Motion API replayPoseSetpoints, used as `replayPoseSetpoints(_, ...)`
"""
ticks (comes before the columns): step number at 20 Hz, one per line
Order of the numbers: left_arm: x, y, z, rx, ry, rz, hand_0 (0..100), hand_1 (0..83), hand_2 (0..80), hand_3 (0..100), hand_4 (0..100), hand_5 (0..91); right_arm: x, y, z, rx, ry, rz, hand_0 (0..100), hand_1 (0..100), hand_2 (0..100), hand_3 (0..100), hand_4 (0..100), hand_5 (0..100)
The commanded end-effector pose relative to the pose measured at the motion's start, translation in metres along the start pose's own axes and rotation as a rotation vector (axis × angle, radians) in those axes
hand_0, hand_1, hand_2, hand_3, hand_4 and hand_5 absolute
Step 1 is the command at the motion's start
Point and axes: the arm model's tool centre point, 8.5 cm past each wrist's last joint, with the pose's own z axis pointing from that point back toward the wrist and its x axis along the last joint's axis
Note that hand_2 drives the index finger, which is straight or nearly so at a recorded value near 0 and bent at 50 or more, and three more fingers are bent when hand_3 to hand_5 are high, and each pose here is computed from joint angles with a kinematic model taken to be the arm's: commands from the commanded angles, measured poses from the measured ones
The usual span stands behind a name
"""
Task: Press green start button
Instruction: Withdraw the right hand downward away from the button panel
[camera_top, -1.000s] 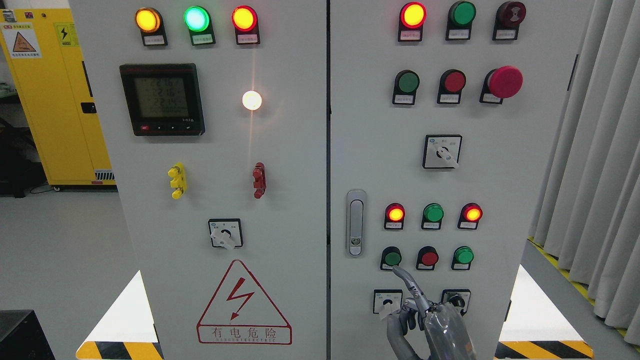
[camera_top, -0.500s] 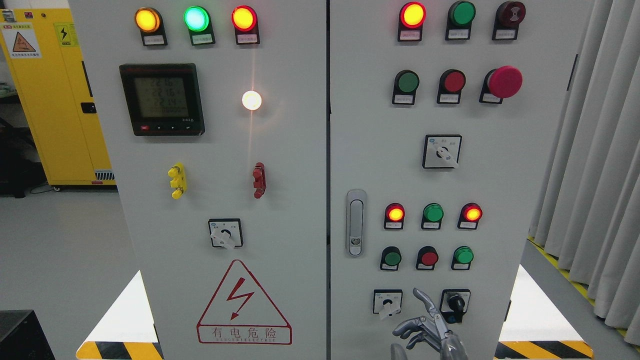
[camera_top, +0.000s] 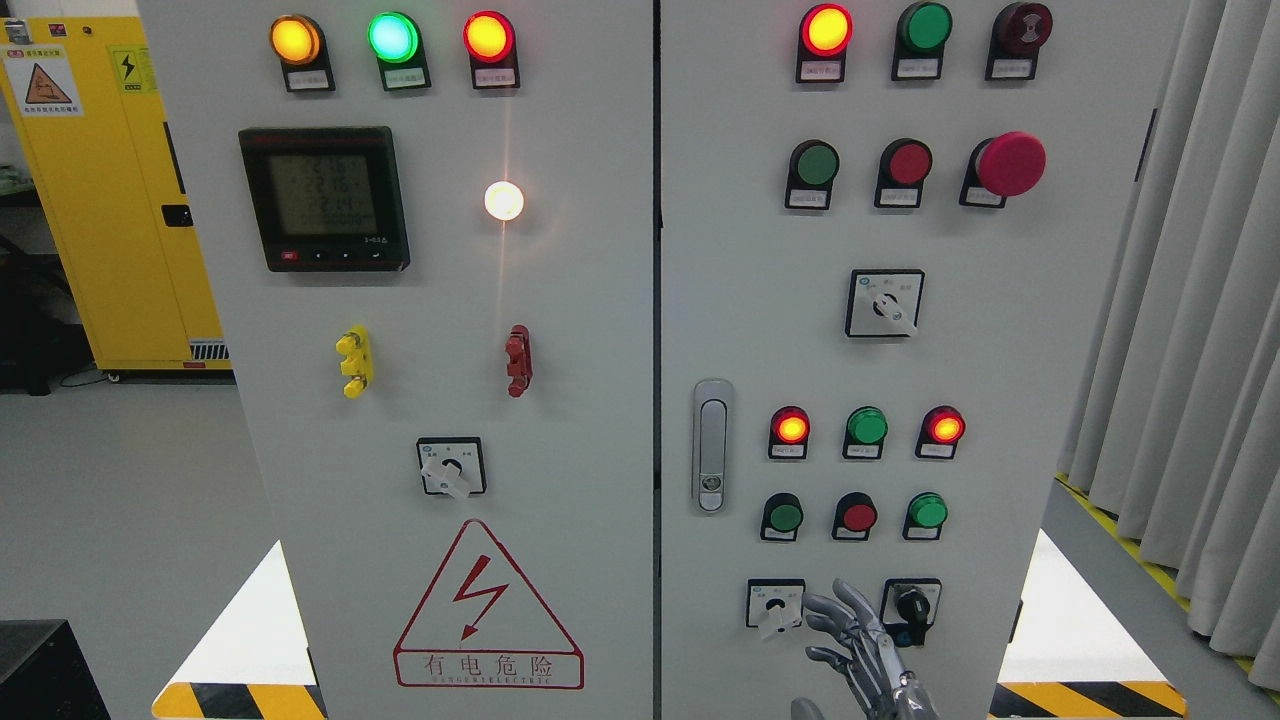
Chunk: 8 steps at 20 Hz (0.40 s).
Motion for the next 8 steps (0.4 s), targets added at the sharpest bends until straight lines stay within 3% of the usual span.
replayPoseSetpoints(1, 0.0001, 0.0000, 0.0000, 0.000, 0.000, 0.000, 12, 55.6, 0.0, 0, 0, 0.0, 0.0136, 0.0089, 0.0007, 0.008, -0.035, -0.011, 36, 55, 0, 7, 9, 8)
replayPoseSetpoints(8, 0.0001, 0.0000, 0.0000, 0.000, 0.000, 0.000, 12, 55.6, 0.0, 0, 0, 0.0, 0.0133, 0.0090, 0.0012, 0.008, -0.033, -0.007, 35, 55, 0, 7, 9, 7)
